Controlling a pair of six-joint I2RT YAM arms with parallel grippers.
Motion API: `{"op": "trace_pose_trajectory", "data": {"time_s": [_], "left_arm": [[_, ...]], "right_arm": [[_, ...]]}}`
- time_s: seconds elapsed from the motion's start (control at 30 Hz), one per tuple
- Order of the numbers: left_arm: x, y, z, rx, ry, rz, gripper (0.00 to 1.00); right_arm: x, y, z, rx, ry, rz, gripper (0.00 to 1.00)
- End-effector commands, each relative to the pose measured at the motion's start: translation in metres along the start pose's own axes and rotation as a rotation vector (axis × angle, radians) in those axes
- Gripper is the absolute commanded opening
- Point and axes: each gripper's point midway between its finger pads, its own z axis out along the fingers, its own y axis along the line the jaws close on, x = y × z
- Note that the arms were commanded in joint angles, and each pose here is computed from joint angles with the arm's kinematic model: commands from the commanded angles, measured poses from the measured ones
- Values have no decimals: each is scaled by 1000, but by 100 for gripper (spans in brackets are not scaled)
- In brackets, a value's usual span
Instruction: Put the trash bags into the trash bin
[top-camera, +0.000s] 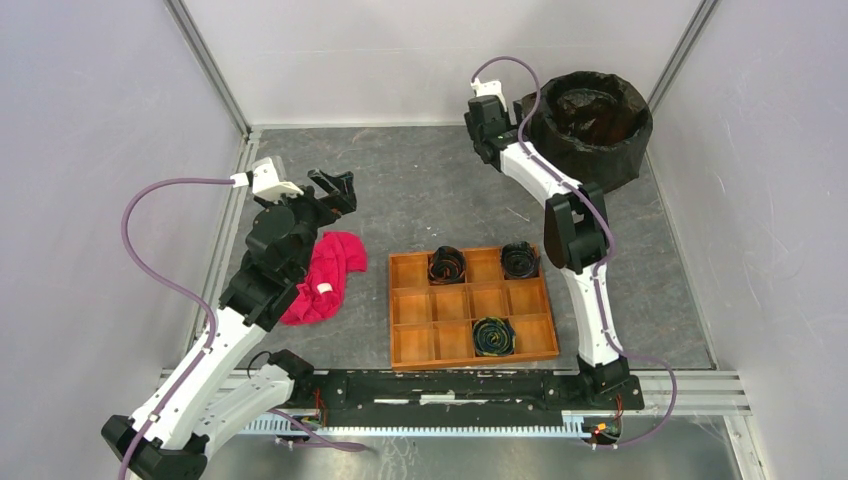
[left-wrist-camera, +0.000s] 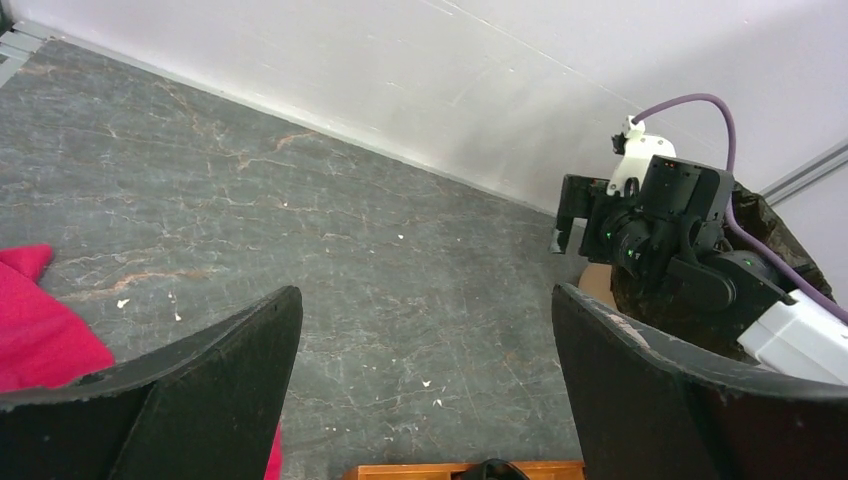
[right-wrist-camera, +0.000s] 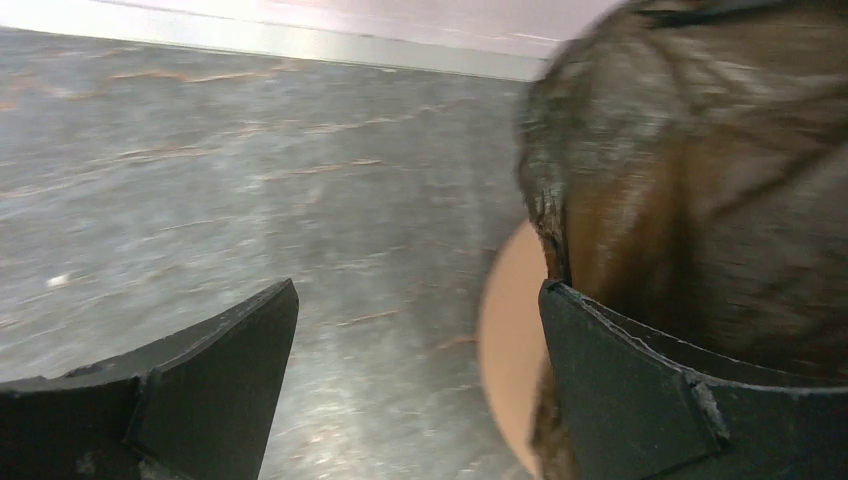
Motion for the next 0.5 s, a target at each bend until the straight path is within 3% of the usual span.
{"op": "trace_pose_trajectory", "data": {"time_s": [0.0, 0.23, 0.47], "left_arm": [[-11, -8, -1, 31, -37, -69, 100], [-8, -6, 1, 22, -32, -61, 100], [-2, -4, 7, 1, -12, -33, 100]], "right_arm": [[1, -66, -6, 247, 33, -87, 98], [57, -111, -25, 345, 143, -154, 98], [55, -122, -50, 299, 159, -149, 98]]}}
